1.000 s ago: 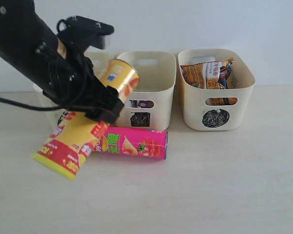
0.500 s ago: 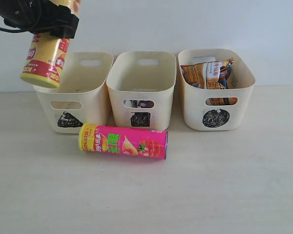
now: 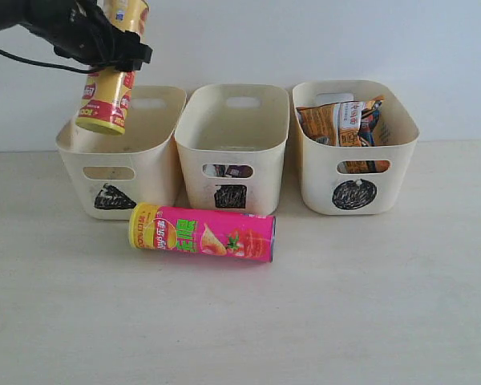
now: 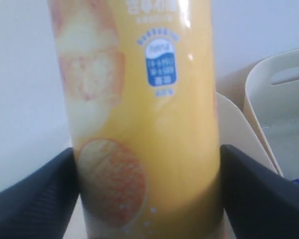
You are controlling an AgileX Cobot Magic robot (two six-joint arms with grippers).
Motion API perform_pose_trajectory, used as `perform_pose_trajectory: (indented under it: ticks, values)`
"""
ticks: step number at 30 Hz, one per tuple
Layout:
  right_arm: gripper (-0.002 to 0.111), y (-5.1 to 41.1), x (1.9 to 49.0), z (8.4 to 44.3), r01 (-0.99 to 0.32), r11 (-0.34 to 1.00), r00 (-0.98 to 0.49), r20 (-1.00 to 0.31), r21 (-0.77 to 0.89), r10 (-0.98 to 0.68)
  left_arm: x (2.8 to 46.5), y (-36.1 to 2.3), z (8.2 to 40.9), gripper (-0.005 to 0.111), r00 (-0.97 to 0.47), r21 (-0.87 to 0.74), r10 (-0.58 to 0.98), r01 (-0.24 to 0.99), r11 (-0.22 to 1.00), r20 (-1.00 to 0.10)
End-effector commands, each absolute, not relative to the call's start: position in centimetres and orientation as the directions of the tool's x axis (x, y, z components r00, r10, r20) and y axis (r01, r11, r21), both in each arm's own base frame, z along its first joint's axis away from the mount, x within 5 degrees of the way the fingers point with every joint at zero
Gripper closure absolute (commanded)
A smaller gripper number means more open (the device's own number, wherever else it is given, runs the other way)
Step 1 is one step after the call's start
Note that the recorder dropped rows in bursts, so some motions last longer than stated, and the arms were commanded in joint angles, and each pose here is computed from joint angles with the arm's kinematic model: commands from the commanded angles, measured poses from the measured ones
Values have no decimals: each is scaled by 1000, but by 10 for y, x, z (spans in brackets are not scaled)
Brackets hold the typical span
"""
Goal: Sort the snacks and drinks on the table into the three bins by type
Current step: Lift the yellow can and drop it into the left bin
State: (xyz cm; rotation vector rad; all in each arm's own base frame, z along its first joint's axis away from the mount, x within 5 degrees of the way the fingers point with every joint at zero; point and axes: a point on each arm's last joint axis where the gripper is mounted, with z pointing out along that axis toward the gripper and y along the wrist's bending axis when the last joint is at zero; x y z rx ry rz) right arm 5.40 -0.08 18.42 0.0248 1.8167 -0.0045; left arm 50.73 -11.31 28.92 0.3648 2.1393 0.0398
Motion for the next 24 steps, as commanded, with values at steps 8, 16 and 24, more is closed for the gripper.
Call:
perform_pose_trajectory:
  ticks: [8,16,24]
  values:
    - [108,-1,54,184,15,1000,-233,-972,11,14,532,-115,245,103,-619,158,279,243,957,-735]
    - [108,0,54,184,15,1000,-238,-971,13,16,528,-113,239,18,-670,158,285,245,957,-686]
    - [108,0,54,184,15,1000,-238,-971,13,16,509,-108,283,49,-661,210,347,281,937,-665]
